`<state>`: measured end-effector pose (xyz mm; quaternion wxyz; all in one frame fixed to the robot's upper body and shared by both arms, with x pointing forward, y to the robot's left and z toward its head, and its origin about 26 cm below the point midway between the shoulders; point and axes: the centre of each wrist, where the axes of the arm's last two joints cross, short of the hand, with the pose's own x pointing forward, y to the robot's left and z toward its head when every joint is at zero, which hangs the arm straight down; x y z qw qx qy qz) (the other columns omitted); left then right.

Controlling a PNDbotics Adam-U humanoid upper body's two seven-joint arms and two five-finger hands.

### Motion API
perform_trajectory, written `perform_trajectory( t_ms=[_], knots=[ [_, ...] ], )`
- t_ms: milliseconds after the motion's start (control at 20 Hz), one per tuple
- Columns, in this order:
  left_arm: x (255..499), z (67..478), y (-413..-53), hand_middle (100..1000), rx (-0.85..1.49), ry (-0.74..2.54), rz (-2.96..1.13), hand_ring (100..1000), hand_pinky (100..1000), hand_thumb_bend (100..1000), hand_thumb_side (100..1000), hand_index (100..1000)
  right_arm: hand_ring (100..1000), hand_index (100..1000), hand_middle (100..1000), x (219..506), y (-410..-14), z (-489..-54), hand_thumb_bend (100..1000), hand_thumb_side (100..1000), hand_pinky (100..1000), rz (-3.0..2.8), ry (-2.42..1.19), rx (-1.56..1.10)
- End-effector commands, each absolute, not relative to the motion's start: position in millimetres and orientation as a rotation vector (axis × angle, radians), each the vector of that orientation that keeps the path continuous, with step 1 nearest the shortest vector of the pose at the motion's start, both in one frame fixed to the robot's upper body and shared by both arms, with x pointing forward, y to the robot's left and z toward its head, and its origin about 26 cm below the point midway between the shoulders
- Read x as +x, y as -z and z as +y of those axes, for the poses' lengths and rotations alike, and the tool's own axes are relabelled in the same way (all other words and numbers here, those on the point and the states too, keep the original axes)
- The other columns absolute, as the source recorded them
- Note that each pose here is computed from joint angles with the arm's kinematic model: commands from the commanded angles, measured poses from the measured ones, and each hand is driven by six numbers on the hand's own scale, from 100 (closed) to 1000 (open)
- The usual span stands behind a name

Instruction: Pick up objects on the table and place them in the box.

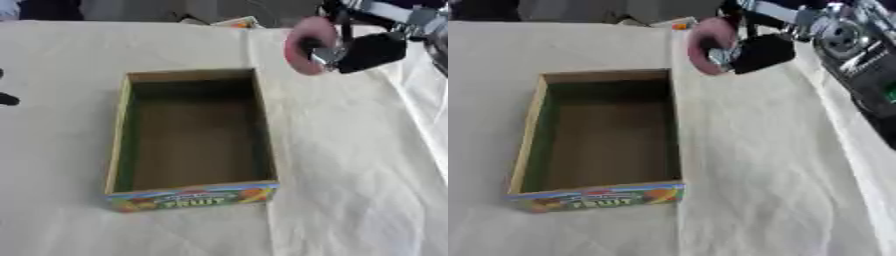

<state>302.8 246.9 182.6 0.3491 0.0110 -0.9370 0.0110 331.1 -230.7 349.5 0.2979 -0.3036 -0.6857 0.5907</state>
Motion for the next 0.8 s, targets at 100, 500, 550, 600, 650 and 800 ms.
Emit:
perform_trajectory(
  t_ms=[100,500,550,600,650,800],
  knots=[
    [301.1,246.0,-192.6,563,0.008,-0.014,-2.478,665,494,100,862,547,585,572,509,321.9,-363.9,-205.6,100,529,411,-1.911,-1.572,-0.738],
    [304.4,238.7,-203.5,557,-0.115,-0.008,-2.587,644,490,100,840,564,590,575,508,350.2,-341.0,-168.0,100,532,414,-1.882,-1.55,-0.624],
    [304.7,237.8,-204.7,557,-0.136,-0.008,-2.603,642,490,100,837,565,592,574,508,355.3,-335.2,-164.5,100,533,415,-1.865,-1.544,-0.619],
    [305.0,236.9,-205.7,556,-0.156,-0.009,-2.616,641,490,100,834,566,594,575,508,360.7,-328.7,-161.2,100,532,416,-1.846,-1.542,-0.616],
    [305.3,236.2,-206.6,556,-0.172,-0.009,-2.626,641,490,100,834,566,595,576,509,366.2,-322.0,-158.4,100,532,416,-1.83,-1.541,-0.616],
    [305.5,235.5,-207.5,556,-0.199,-0.011,-2.636,643,492,100,835,565,598,580,510,380.6,-302.3,-151.4,100,533,419,-1.786,-1.553,-0.615]
  ],
)
